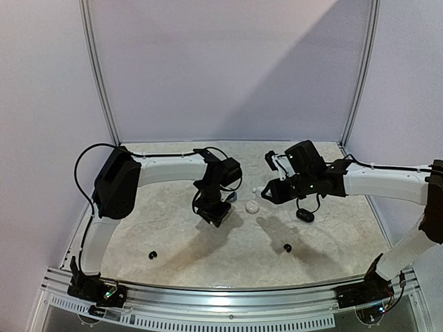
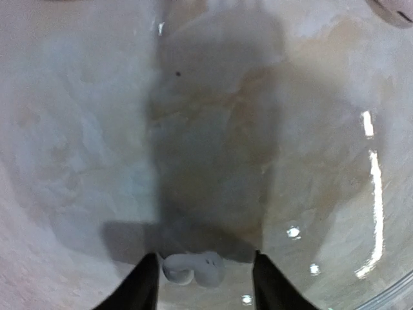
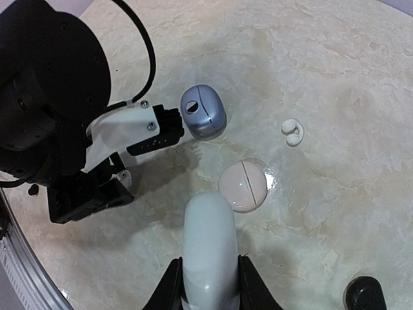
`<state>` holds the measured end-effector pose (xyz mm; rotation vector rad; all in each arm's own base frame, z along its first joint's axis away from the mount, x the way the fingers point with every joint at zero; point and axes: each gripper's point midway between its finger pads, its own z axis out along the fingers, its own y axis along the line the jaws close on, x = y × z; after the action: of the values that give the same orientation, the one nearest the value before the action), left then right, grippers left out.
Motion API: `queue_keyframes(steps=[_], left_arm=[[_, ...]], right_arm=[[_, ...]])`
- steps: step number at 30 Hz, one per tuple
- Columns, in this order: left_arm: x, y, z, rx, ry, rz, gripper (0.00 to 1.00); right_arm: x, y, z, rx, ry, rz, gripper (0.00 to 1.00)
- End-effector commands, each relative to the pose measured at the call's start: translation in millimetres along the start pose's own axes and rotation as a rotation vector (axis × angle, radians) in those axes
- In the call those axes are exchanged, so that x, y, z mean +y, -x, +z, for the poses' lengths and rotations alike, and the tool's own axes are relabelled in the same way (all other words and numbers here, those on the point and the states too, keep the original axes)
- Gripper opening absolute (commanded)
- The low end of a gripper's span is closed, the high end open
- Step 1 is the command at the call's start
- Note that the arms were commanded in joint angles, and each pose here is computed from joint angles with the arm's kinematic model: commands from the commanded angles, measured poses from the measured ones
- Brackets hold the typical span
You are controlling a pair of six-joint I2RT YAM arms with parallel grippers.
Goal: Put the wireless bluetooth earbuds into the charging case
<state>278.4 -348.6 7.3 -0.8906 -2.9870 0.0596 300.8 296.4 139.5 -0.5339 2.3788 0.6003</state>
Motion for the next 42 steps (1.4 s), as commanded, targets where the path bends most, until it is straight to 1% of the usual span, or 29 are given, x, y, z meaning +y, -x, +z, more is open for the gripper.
queue_keyframes(steps=[1, 6, 10, 13, 16, 18, 19, 20, 21, 22, 24, 28, 30, 31, 32, 35, 37, 40, 42], left_arm=[[-15.9, -21.8, 13.9, 0.096, -0.027, 0.041, 0.64], [-16.8, -21.9, 8.8, 0.090, -0.059, 0.043, 0.75], [-16.6, -20.6, -7.4, 0.059, -0.081, 0.057, 0.82], [-10.9, -18.8, -31.4, 0.011, -0.092, 0.088, 0.84], [-0.4, -14.8, -73.6, -0.103, -0.165, 0.106, 0.85], [4.7, -11.2, -103.8, -0.230, -0.276, 0.100, 0.84], [3.8, -8.4, -121.0, -0.309, -0.367, 0.097, 0.84], [8.2, -7.0, -138.2, -0.398, -0.444, 0.087, 0.84], [12.2, 1.4, -155.8, -0.521, -0.517, 0.094, 0.84], [17.7, 0.2, -173.6, -0.610, -0.574, 0.103, 0.83], [25.5, -6.3, -197.9, -0.756, -0.643, 0.146, 0.83], [27.0, -27.3, -226.6, -0.945, -0.744, 0.275, 0.79], [31.0, -36.3, -249.3, -1.097, -0.786, 0.341, 0.76], [31.5, -42.6, -258.4, -1.171, -0.801, 0.385, 0.74], [29.8, -49.3, -273.0, -1.264, -0.806, 0.457, 0.72], [25.7, -74.6, -278.7, -1.418, -0.770, 0.569, 0.71], [23.7, -88.3, -273.2, -1.484, -0.722, 0.625, 0.71], [19.5, -105.2, -267.0, -1.550, -0.668, 0.698, 0.70], [18.7, -111.8, -264.7, -1.585, -0.639, 0.708, 0.68]], right_arm=[[-1.9, 10.9, -8.6, -0.054, -0.012, 0.014, 0.00], [1.5, 15.4, -7.4, -0.055, -0.001, 0.013, 0.00], [0.8, 17.2, -6.3, -0.048, -0.009, 0.013, 0.00], [3.1, 25.1, -8.3, -0.063, -0.006, 0.004, 0.00], [10.4, 38.7, -12.1, -0.085, 0.010, -0.031, 0.00], [19.4, 51.8, -15.6, -0.106, 0.042, -0.066, 0.00], [27.0, 61.0, -18.9, -0.126, 0.069, -0.085, 0.00], [34.2, 68.0, -22.0, -0.143, 0.099, -0.110, 0.00], [41.7, 74.2, -24.7, -0.159, 0.131, -0.142, 0.00], [52.6, 79.2, -28.1, -0.172, 0.184, -0.166, 0.00], [74.2, 87.1, -36.2, -0.200, 0.291, -0.222, 0.00], [124.0, 94.9, -57.6, -0.279, 0.497, -0.398, 0.00], [147.4, 97.8, -69.3, -0.327, 0.567, -0.474, 0.00], [159.0, 97.4, -73.5, -0.352, 0.594, -0.535, 0.00], [170.9, 97.3, -78.0, -0.368, 0.620, -0.571, 0.00], [203.8, 93.2, -81.6, -0.397, 0.678, -0.675, 0.00], [220.5, 91.4, -79.7, -0.398, 0.710, -0.714, 0.00], [237.3, 87.5, -68.2, -0.380, 0.733, -0.738, 0.00], [247.2, 81.9, -60.6, -0.359, 0.743, -0.759, 0.00]])
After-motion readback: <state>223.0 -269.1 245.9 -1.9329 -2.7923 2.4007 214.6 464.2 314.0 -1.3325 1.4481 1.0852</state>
